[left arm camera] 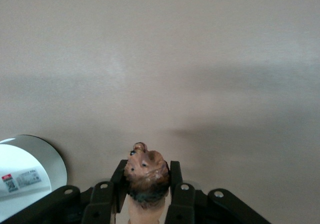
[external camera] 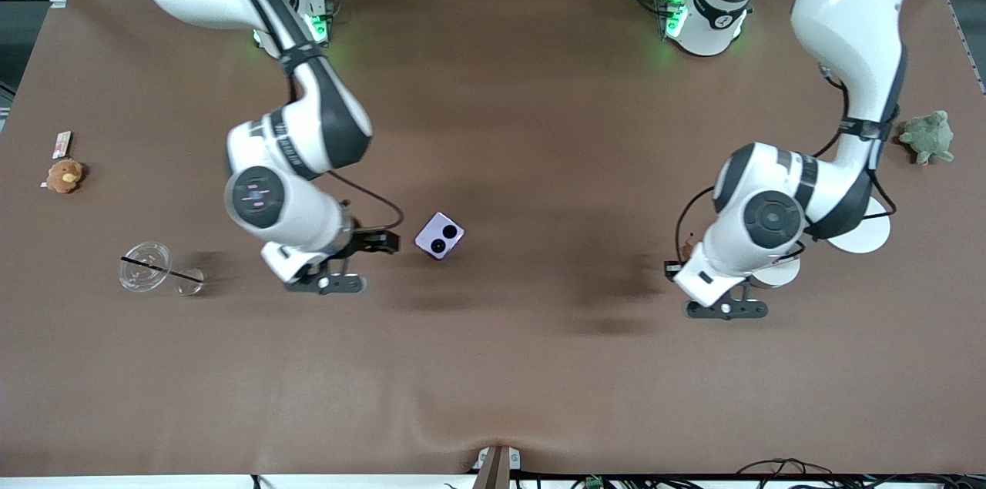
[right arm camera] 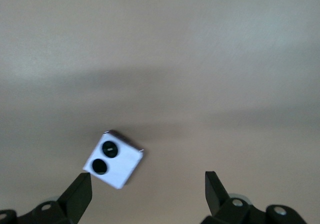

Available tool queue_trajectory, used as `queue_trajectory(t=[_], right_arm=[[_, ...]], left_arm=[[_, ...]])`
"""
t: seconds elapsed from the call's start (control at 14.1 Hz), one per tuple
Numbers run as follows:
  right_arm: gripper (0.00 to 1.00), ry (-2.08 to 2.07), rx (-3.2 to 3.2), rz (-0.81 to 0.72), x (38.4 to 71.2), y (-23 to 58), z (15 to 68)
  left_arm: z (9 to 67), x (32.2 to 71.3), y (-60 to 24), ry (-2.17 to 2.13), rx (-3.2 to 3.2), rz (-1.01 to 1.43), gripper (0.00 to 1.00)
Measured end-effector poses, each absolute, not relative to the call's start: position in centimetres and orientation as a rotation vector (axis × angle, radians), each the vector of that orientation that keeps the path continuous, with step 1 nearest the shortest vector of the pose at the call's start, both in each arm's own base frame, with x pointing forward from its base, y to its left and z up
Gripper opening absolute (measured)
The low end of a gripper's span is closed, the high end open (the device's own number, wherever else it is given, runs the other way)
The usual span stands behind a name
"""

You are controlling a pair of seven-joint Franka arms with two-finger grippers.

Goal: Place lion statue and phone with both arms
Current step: 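Carry the lion toward the white lamp while the right gripper reaches the phone, then grasp the white phone with the right gripper while the left gripper carries the lion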

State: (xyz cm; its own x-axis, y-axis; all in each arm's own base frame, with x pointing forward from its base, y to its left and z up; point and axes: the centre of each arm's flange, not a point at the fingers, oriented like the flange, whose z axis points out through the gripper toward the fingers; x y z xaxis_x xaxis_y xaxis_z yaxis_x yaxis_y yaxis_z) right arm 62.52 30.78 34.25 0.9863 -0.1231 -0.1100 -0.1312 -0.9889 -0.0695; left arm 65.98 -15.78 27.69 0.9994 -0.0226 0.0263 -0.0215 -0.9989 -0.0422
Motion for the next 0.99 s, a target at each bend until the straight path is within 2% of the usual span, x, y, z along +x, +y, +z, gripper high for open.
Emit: queue_trajectory(t=[0.57,0.99], right_arm=[[1.00,0.830,-2.988,0.180,60.3,38.3,28.2],[1.00,0.929,-2.976,0.181,59.2,38.0,22.5]], left_arm=[[22.6,63.8,-10.3,0.165,-3.055,-0.049,0.37],[21.3,63.0,-8.2,0.160,-3.049,-0.058,0.37]])
